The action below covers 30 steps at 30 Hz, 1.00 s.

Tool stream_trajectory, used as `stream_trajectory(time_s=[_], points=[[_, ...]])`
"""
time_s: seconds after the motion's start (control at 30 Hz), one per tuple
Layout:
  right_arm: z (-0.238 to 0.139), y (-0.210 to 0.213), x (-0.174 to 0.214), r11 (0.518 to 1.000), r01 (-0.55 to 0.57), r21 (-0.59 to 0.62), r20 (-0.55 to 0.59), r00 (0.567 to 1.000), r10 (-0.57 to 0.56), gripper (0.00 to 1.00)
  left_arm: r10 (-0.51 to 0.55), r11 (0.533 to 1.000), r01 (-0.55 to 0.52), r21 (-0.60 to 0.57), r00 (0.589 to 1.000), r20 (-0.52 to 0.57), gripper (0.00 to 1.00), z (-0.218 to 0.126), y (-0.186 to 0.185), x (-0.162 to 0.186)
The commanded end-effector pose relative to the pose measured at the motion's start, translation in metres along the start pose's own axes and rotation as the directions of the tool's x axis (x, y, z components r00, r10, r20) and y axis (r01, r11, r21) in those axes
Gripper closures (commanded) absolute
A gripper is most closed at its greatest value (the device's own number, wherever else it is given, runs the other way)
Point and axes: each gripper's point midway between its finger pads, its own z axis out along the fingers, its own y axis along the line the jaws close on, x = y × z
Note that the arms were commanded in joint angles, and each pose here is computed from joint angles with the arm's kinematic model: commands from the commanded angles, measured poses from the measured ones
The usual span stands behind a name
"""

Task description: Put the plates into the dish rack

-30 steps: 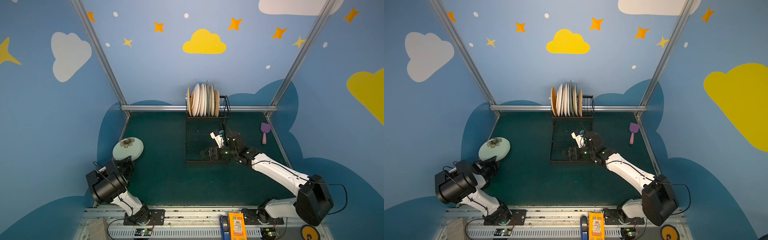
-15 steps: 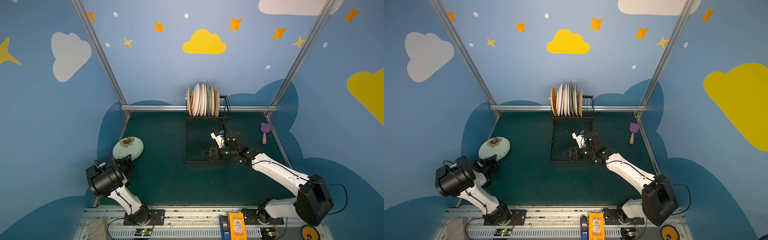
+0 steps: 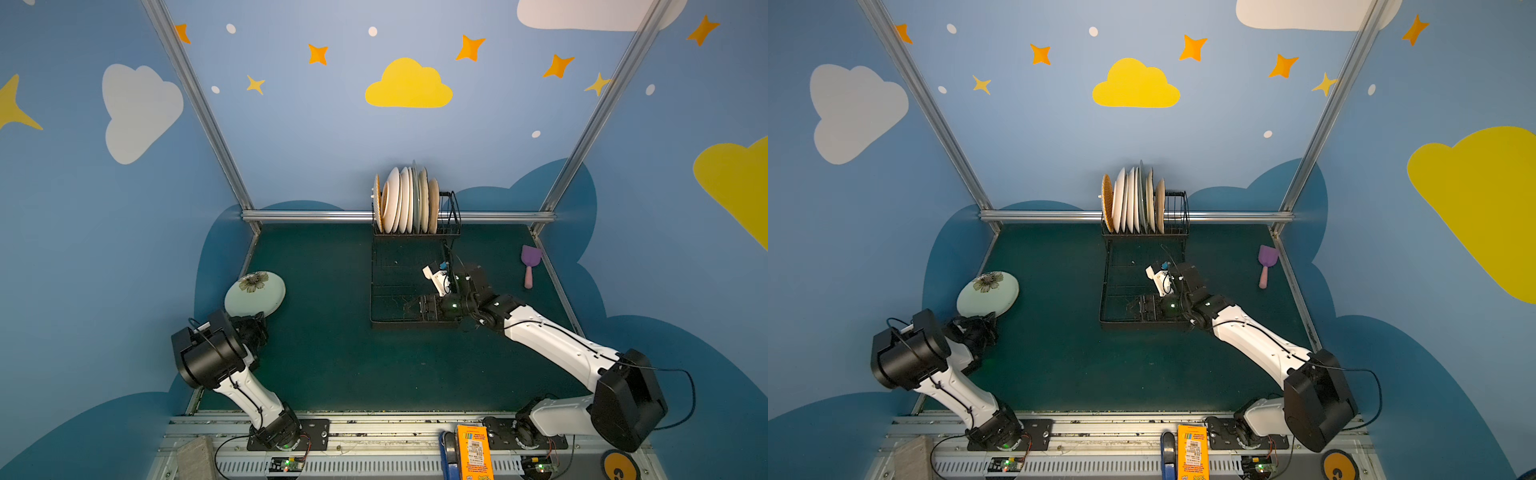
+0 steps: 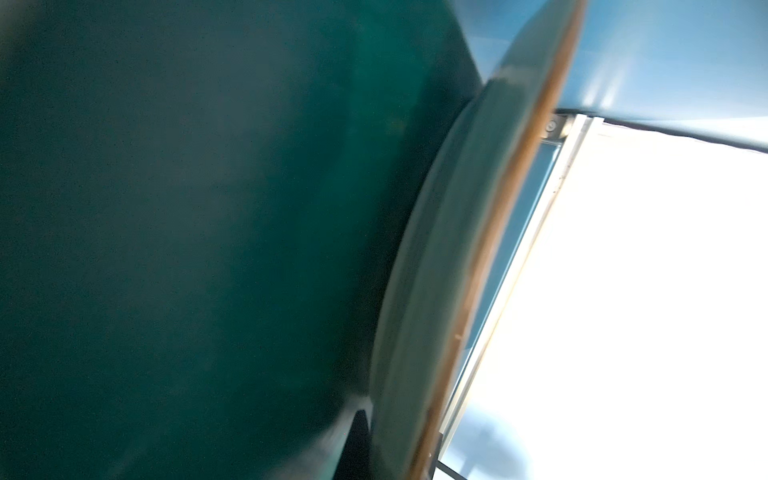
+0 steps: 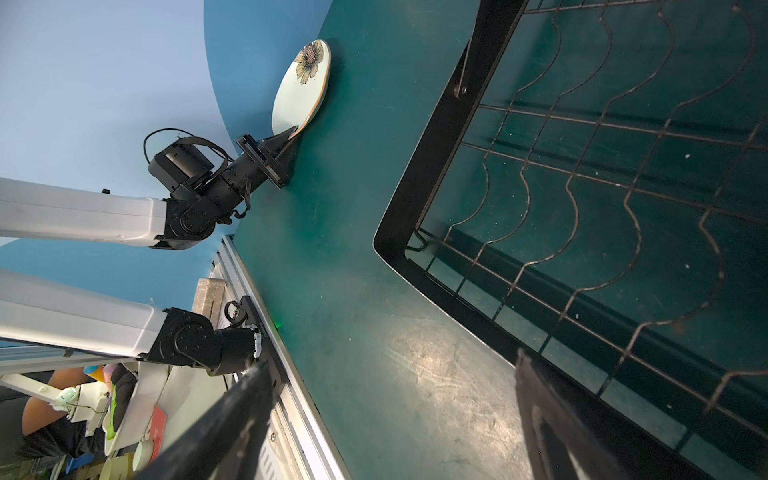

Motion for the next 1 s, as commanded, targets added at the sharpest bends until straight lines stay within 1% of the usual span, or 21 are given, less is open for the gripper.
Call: stream_trajectory(time_s=[0.0, 0.1, 0.23, 0.37, 0.43, 0.57, 0.7, 0.8, 0.83, 0.9, 0.97], points=[[-0.006, 0.006, -0.011, 0.999, 0.032, 0.0, 0.017, 0.999, -0.032, 0.11, -0.049, 0.996, 0.048, -0.073, 0.999, -0.021, 0.94, 0.0, 0.014, 0.005], [-0.008, 0.008, -0.012, 0.999, 0.044, -0.003, 0.023, 0.999, -0.044, 0.11, -0.013, 0.999, 0.011, -0.035, 0.999, -0.051, 0.96, -0.006, -0.006, 0.012], [-0.012, 0.009, -0.015, 0.998, 0.056, 0.012, 0.026, 0.998, -0.056, 0.11, 0.05, 0.999, -0.05, -0.004, 0.996, -0.08, 0.96, -0.019, -0.035, 0.022], [-0.016, 0.01, -0.019, 0.997, 0.073, 0.026, 0.04, 0.996, -0.074, 0.11, 0.132, 0.991, -0.135, -0.018, 0.984, -0.121, 0.96, -0.038, -0.065, 0.037], [-0.019, 0.01, -0.021, 0.996, 0.084, 0.035, 0.053, 0.995, -0.086, 0.11, 0.157, 0.987, -0.16, -0.016, 0.979, -0.133, 0.96, -0.048, -0.078, 0.044], [-0.027, 0.01, -0.027, 0.992, 0.108, 0.062, 0.087, 0.99, -0.113, 0.11, 0.189, 0.981, -0.194, -0.014, 0.967, -0.171, 0.96, -0.066, -0.093, 0.06], [-0.036, 0.011, -0.032, 0.984, 0.155, 0.093, 0.139, 0.976, -0.167, 0.11, 0.226, 0.972, -0.233, 0.002, 0.942, -0.249, 0.96, -0.077, -0.102, 0.079], [-0.045, 0.011, -0.037, 0.965, 0.226, 0.131, 0.203, 0.947, -0.249, 0.11, 0.269, 0.96, -0.279, 0.014, 0.91, -0.315, 0.96, -0.086, -0.109, 0.097], [-0.048, 0.013, -0.037, 0.955, 0.261, 0.141, 0.224, 0.931, -0.288, 0.11, 0.288, 0.954, -0.298, 0.022, 0.896, -0.339, 0.96, -0.089, -0.112, 0.104], [-0.05, 0.019, -0.037, 0.923, 0.353, 0.151, 0.261, 0.887, -0.382, 0.11, 0.321, 0.942, -0.333, 0.038, 0.864, -0.388, 0.96, -0.094, -0.115, 0.119], [-0.048, 0.028, -0.032, 0.859, 0.487, 0.159, 0.28, 0.812, -0.512, 0.11, 0.343, 0.931, -0.363, 0.037, 0.835, -0.43, 0.96, -0.098, -0.114, 0.135]])
